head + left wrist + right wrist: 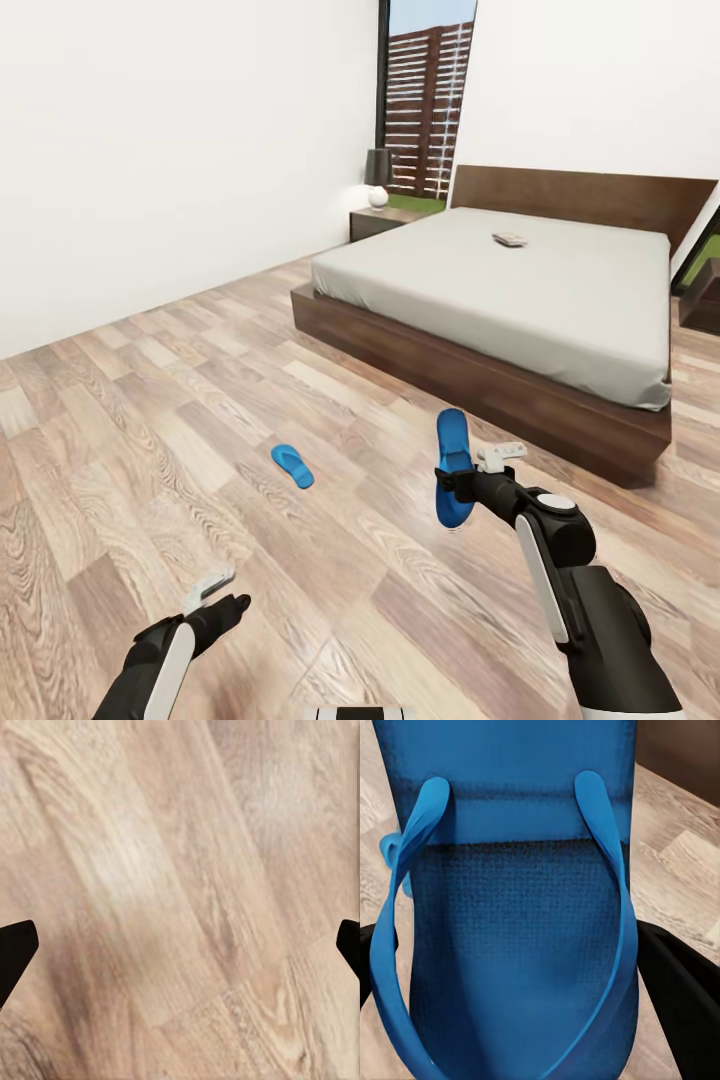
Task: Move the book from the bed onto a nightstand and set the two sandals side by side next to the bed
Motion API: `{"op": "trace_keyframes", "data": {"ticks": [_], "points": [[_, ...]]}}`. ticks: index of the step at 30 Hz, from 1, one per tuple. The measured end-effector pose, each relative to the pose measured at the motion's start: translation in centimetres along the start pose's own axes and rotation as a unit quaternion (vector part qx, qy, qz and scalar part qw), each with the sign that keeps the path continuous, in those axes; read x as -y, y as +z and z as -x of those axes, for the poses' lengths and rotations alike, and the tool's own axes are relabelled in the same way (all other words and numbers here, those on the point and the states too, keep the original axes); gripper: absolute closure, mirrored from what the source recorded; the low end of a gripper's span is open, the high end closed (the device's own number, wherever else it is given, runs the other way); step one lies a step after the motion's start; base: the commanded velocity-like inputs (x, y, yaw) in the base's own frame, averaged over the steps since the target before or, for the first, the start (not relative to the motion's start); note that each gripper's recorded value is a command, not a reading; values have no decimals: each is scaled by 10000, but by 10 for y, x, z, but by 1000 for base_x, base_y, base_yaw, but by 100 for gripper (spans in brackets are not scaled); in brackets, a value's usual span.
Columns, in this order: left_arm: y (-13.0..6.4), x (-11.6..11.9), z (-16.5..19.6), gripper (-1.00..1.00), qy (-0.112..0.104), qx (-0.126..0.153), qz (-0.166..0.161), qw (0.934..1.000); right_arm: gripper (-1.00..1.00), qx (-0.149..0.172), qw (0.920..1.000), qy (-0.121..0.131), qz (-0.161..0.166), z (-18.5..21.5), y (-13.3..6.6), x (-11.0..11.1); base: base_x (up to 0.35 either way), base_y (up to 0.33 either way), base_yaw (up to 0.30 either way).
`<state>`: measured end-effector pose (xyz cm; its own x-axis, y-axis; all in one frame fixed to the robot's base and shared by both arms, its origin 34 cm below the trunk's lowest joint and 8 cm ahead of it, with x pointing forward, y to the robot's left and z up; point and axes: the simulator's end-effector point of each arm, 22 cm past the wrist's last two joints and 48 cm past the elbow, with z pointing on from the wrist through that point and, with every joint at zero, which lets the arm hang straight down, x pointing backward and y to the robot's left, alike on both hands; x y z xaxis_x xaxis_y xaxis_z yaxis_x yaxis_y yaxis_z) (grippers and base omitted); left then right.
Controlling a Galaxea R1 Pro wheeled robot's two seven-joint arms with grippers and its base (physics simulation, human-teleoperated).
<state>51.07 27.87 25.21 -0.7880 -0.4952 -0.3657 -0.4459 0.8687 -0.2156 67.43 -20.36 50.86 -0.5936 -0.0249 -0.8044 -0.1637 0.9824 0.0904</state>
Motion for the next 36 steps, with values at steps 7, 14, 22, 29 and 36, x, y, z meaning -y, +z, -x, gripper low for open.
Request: {"op": "trace_keyframes", "data": {"ticks": [7, 14, 22, 29, 36], "points": [[1, -1, -2, -100, -6, -25, 8, 10000, 100, 0, 10000, 3, 4, 0, 0, 0, 320, 132, -174], [1, -1, -3, -100, -10, -41, 5, 10000, 100, -5, 10000, 3, 3, 0, 0, 0, 291, 201, -259], [1, -1, -3, -100, -10, -46, 3, 10000, 100, -1, 10000, 3, 2, 0, 0, 0, 273, 213, -265], [1, 3, -4, -100, -2, -47, -90, 9999, 100, -1, 10000, -1, 1, 0, 0, 0, 297, 152, -205], [1, 4, -4, -100, 0, -46, -103, 9999, 100, -2, 10000, -2, -3, 0, 0, 0, 312, 136, -15]]}}
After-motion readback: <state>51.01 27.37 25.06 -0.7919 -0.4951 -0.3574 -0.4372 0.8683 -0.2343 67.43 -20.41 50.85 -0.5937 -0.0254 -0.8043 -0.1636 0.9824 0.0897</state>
